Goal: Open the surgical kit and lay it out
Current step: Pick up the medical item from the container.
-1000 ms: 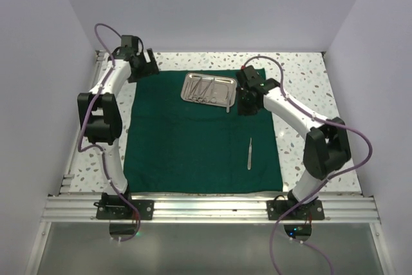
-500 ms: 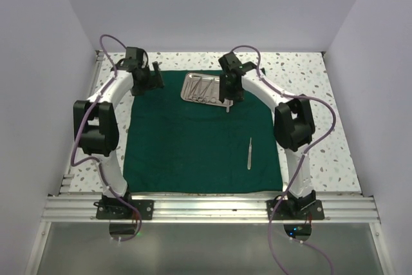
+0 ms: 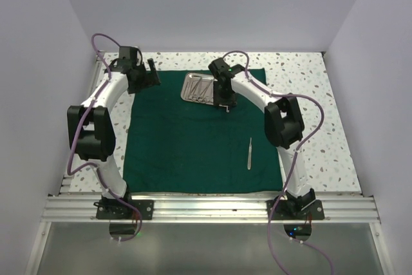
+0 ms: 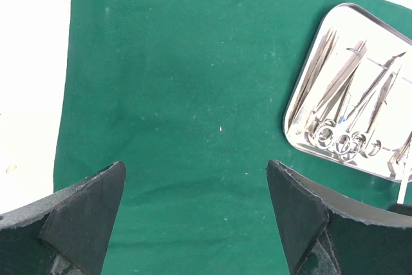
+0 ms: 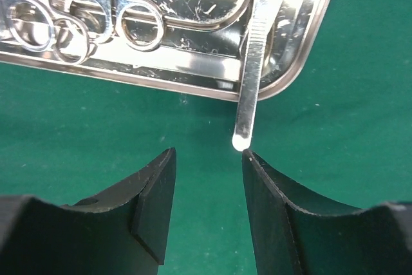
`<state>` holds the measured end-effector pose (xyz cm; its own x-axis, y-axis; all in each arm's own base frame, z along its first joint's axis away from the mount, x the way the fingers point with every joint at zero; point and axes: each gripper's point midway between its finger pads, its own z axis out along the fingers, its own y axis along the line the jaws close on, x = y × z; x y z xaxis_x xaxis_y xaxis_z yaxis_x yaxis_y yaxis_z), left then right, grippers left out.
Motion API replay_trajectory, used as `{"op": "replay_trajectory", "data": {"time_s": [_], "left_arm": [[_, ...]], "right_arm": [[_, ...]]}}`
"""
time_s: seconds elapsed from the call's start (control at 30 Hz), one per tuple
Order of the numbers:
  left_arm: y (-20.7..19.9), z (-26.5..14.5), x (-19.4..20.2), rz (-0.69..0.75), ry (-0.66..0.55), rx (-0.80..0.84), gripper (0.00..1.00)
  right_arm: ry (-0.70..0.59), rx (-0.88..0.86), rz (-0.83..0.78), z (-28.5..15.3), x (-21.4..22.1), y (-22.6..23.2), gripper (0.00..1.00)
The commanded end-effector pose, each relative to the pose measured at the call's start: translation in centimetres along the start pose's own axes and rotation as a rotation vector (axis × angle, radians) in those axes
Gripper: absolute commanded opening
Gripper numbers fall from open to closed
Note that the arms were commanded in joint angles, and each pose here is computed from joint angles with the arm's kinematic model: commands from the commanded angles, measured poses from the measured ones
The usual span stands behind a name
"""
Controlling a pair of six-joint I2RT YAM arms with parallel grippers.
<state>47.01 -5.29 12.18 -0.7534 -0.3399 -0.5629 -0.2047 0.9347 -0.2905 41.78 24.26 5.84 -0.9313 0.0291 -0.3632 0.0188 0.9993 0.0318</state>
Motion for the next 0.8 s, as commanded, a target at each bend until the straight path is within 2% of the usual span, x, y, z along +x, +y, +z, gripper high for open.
{"op": "replay_trajectory", "data": {"time_s": [0.0,0.37,0.77], "left_arm": [[-0.9,-1.6,-1.9,-0.009,-0.074,0.046,0.95],[-0.9,-1.3,-1.7,-0.013,-0.066,0.052,0.95],[-0.5,-1.3,-1.7,-0.007,-0.063,0.032,0.95]], "right_arm": [[-0.016,0.062,0.014,0.2,-0.6,-0.7,0.49],[-0.031,0.107,-0.001,0.2,-1.0,-1.4,0.49],[-0.012,0.116,-0.019,2.6,-0.9,-1.1,0.47]]}}
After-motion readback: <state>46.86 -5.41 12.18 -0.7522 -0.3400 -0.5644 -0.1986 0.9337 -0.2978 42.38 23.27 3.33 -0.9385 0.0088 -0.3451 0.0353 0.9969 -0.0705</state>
